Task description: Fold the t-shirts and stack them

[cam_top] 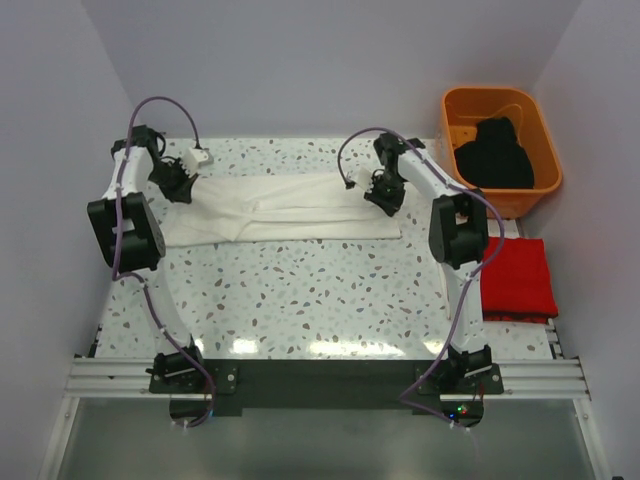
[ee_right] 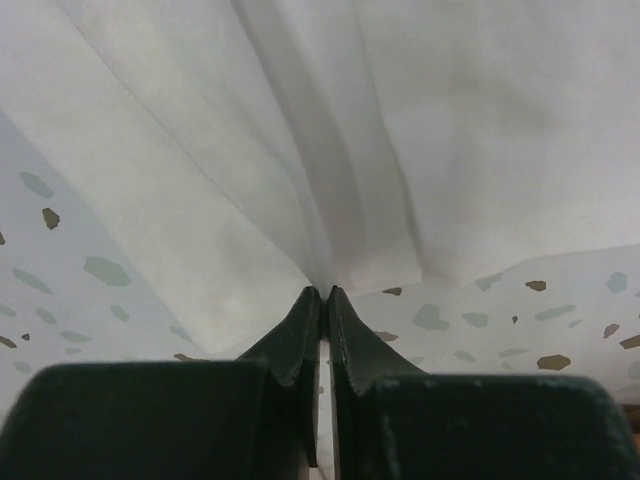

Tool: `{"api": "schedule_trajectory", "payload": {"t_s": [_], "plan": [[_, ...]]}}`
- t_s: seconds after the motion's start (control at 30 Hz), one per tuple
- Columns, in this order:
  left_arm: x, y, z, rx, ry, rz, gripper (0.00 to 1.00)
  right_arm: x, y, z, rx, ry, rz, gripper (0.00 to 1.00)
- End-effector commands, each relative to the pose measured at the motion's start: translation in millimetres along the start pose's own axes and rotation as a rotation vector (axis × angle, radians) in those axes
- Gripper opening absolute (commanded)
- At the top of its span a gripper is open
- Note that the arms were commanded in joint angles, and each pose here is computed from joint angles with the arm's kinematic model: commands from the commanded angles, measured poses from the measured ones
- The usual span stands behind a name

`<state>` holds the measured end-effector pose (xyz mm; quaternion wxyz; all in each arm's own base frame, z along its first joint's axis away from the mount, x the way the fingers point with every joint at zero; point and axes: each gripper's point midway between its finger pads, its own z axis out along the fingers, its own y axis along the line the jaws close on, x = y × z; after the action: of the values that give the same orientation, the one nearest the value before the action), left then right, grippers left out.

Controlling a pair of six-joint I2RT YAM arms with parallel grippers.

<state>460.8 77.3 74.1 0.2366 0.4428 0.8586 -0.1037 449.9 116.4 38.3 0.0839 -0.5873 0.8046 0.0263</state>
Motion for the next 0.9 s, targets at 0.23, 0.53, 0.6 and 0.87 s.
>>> {"api": "schedule_trajectory", "payload": {"t_s": [0.23,0.53,0.6,0.87], "plan": [[-1,52,-31,-0.192,-0.113,-0.310,0.38,-3,-47,-50,0.219,-0.054,0.238,0.59],[34,-6,-47,-0.146,-0.112,-0.505,0.40,0,14,-59,0.043,-0.121,0.417,0.31],[48,-17,-39,-0.163,-0.077,-0.537,0.40,-1,22,-48,0.008,-0.119,0.437,0.24],[91,-38,-3,-0.156,0.043,-0.636,0.38,-1,30,1,-0.015,-0.069,0.443,0.23]]}}
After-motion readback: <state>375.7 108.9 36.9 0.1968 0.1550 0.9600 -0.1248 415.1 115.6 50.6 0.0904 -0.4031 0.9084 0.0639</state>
